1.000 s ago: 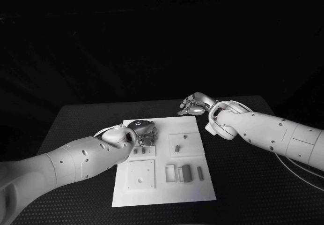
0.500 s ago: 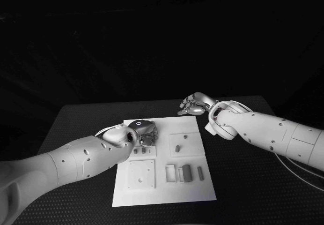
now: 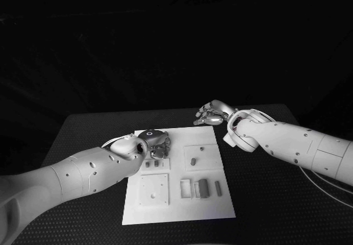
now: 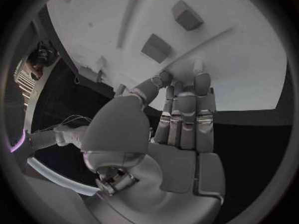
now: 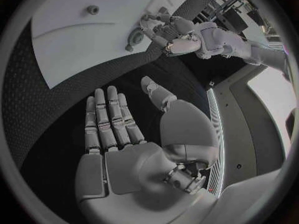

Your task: Assemble the parts on the task board

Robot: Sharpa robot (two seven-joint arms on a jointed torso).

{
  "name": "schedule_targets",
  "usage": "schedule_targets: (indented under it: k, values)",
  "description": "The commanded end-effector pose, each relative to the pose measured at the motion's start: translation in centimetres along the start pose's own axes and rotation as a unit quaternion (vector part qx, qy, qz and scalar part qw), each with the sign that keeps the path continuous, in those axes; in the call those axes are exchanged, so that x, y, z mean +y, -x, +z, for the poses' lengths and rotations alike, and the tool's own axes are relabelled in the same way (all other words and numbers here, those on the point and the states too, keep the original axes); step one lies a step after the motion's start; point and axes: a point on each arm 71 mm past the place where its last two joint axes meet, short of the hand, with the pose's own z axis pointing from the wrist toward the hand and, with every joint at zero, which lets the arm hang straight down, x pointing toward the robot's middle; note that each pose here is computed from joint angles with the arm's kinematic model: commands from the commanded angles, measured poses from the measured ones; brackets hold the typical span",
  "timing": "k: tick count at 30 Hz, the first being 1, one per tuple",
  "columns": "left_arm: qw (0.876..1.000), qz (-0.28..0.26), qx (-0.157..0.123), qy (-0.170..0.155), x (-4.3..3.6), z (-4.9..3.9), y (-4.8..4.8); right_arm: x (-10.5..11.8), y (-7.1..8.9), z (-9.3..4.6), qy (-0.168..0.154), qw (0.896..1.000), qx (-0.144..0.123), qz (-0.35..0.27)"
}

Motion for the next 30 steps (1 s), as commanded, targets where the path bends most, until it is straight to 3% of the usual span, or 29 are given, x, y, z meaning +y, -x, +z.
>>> schedule_targets:
  k: [1,30]
  values:
    - [1.0,0.007,0.017,0.008,0.21,-0.04,-0.48,0.16,-0.06,0.02,0.007,1.0,0.003,0.001]
    - [0.999,0.001,0.031,-0.007,-0.51,0.01,-1.38,0.14,-0.06,0.01,0.008,1.0,0.005,0.001]
